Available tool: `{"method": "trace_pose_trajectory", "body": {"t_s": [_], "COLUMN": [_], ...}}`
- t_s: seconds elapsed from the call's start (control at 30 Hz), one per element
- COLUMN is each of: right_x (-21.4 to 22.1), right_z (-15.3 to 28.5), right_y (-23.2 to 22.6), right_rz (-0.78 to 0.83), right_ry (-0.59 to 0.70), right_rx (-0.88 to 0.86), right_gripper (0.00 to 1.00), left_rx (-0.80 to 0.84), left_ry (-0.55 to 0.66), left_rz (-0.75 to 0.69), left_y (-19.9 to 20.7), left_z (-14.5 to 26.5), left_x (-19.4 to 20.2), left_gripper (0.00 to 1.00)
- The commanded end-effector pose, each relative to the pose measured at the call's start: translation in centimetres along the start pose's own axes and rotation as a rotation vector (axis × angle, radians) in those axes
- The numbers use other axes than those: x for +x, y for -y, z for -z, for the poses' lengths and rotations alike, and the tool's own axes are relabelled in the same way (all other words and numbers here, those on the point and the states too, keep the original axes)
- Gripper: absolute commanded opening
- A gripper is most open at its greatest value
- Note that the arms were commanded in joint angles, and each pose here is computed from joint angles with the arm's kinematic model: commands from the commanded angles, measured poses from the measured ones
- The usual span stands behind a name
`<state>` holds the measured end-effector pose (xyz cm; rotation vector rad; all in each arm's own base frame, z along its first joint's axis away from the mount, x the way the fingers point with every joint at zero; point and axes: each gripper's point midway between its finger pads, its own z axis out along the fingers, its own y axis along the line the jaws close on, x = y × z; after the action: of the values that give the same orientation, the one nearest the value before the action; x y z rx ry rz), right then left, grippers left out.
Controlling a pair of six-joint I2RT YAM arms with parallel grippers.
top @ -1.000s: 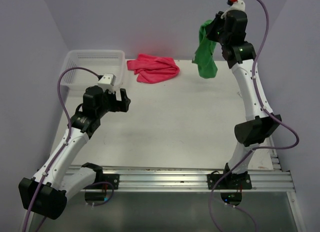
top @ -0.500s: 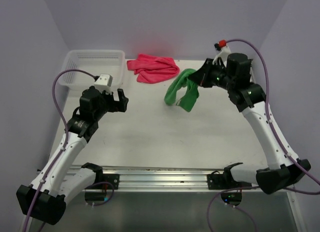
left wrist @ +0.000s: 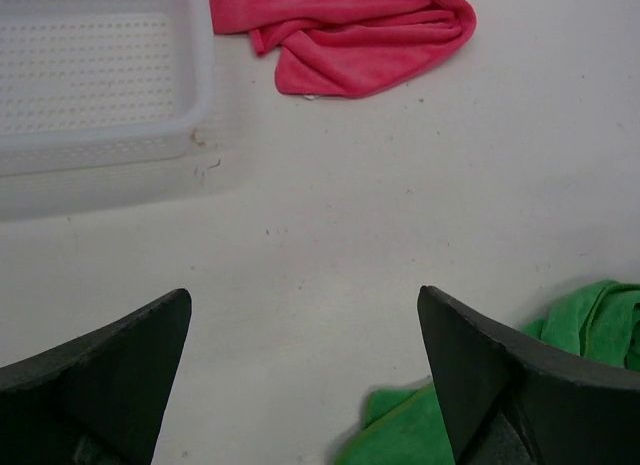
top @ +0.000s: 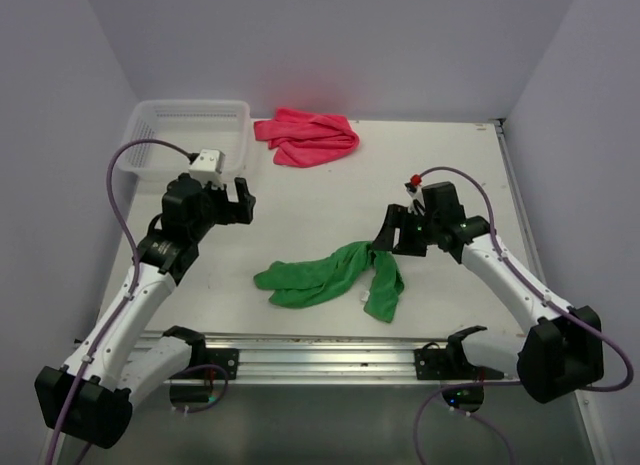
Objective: Roll the towels
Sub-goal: Move the towel to the center of the board
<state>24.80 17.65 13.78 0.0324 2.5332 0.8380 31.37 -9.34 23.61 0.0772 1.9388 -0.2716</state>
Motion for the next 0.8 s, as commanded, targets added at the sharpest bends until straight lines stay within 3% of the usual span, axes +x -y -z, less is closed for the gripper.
{"method": "trace_pose_trajectory", "body": {"t_s": [0.0, 0.17, 0.37, 0.57, 0.67, 0.77], "right_x": [-1.6, -2.1, 1.4, 3.8, 4.3, 4.8], "right_z": [2.1, 3.9, 2.5, 1.7, 0.9, -0.2], "right_y": [1.2, 2.0, 3.7, 3.8, 3.5, 4.6], "right_rz": [0.068, 0.105, 0.069, 0.048, 0.043, 0.046], "right_ry": [0.104, 0.159, 0.121, 0.084, 0.098, 0.083], "right_rx": [0.106, 0.169, 0.155, 0.088, 0.032, 0.056], "right_gripper": [0.69, 0.65, 0.55, 0.55, 0.45, 0.45], "left_rx": [0.07, 0.116, 0.174, 0.284, 0.28, 0.309], "left_ry": [-0.002, -0.072, -0.182, -0.316, -0.309, -0.314], "left_rz": [-0.005, -0.016, -0.05, 0.115, 0.171, 0.251], "left_y": [1.2, 2.2, 5.3, 8.4, 8.4, 9.0], "left_z": [-0.6, -1.6, -1.9, 0.9, 2.2, 2.9], "left_x": [-0.1, 1.4, 4.5, 9.8, 11.8, 12.7], "left_gripper": [1.0, 1.0, 0.97, 0.88, 0.86, 0.84]}}
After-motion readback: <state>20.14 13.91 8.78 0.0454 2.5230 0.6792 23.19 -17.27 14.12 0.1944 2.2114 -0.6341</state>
